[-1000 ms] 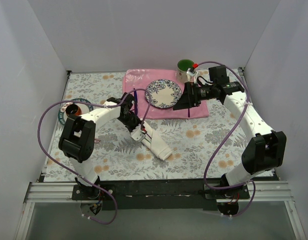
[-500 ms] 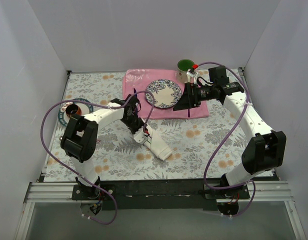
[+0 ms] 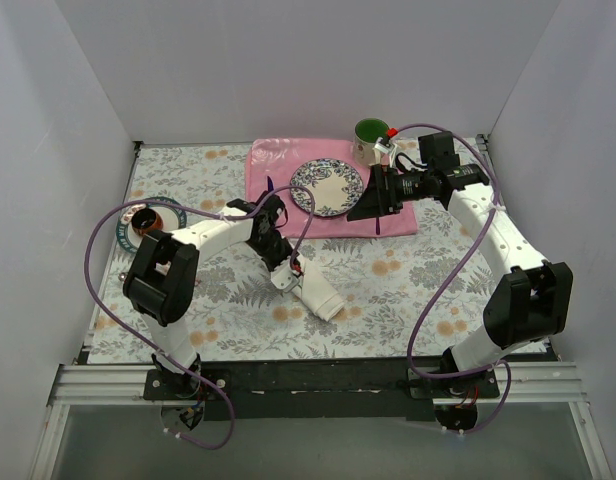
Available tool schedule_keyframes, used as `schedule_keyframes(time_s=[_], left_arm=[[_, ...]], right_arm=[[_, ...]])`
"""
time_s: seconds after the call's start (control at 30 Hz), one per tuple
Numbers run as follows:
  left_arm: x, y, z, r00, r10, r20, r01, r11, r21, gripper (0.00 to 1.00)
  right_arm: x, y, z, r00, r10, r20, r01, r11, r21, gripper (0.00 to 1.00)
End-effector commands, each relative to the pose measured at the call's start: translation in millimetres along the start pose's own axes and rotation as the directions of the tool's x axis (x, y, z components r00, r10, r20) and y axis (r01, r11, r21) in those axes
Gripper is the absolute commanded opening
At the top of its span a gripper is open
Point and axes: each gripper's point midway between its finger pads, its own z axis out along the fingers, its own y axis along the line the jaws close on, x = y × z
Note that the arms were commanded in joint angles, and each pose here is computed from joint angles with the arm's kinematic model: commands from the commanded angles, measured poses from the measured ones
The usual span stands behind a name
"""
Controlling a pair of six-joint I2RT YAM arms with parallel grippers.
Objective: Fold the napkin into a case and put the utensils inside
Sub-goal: Insert the spoon into the folded napkin.
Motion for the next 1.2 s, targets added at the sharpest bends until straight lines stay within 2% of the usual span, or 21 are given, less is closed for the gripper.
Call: schedule_keyframes(time_s=[0.0, 0.17, 0.57, 0.67, 0.73, 0.97, 1.17], left_arm=[[-14.4, 18.6, 3.8, 0.930, 0.366, 0.040, -0.365, 0.930, -0.032, 0.02], [-16.2, 18.9, 5.2, 0.928, 0.369, 0.045, -0.368, 0.929, -0.034, 0.05], [-14.6, 13.0, 9.1, 0.933, 0.356, 0.051, -0.356, 0.935, -0.008, 0.05], [-13.3, 12.8, 9.8, 0.936, 0.349, 0.047, -0.349, 0.937, -0.003, 0.13], [-12.4, 13.6, 9.5, 0.937, 0.346, 0.045, -0.346, 0.938, -0.006, 0.22], [-12.2, 20.0, 2.2, 0.934, 0.356, 0.027, -0.356, 0.934, 0.005, 0.27], [-19.0, 33.9, -25.2, 0.935, 0.353, -0.024, -0.353, 0.936, 0.008, 0.29]], right_arm=[[-7.8, 14.1, -6.7, 0.998, -0.057, 0.031, 0.058, 0.998, -0.030, 0.99], [-8.8, 13.5, -7.3, 0.998, -0.055, 0.034, 0.057, 0.998, -0.030, 0.99], [-10.0, 12.1, -7.5, 0.998, -0.056, 0.036, 0.057, 0.998, -0.029, 0.99], [-10.3, 11.9, -7.8, 0.998, -0.054, 0.036, 0.055, 0.998, -0.030, 0.99], [-10.3, 12.7, -8.1, 0.998, -0.054, 0.037, 0.055, 0.998, -0.032, 0.99], [-13.2, 13.7, -9.1, 0.997, -0.060, 0.041, 0.062, 0.998, -0.031, 0.99], [-17.1, 16.1, -11.1, 0.996, -0.075, 0.050, 0.076, 0.997, -0.027, 0.99]])
